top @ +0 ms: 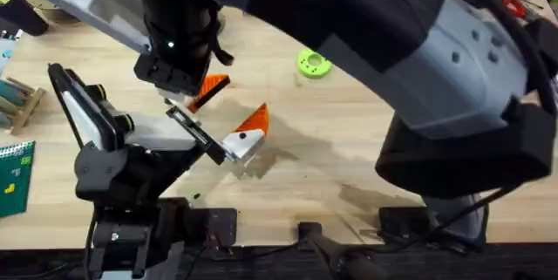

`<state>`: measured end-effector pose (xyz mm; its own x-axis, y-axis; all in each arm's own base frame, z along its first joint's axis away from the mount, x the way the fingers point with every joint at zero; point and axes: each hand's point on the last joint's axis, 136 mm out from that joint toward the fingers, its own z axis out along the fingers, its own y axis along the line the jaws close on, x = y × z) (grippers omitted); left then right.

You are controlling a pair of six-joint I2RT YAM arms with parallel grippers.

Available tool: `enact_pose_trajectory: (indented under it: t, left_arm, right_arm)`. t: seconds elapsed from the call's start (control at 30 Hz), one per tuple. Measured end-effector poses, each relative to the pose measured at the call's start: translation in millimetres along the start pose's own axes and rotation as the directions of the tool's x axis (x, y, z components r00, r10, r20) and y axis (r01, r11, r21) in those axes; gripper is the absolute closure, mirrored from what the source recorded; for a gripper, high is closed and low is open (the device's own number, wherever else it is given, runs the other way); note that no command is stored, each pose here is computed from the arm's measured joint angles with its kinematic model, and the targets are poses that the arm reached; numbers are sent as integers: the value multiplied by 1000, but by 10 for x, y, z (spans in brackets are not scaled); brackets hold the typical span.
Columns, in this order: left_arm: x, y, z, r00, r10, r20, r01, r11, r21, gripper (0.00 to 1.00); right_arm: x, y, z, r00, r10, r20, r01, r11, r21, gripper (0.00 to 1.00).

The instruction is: Pick up the gripper from the table and insert it into the empty holder that is missing its gripper. Then pick up a screw, insert it into the mounting hole, and use the screwdriver to tighten it. Finally, clean up the table by picking up the vegetable and placing it into the bucket.

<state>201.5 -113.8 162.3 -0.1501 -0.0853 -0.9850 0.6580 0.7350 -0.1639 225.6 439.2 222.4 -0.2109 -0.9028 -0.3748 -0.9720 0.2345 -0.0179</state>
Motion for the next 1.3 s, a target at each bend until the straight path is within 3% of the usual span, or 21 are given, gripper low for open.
enact_pose_trajectory:
  t: [1.3]
  left_arm:
    - [-1, -1, 0, 1000, 3, 0, -3, 1000, 0, 28]
  right_arm:
    - [-77, 33, 46, 1000, -11, 19, 11, 1000, 1, 996]
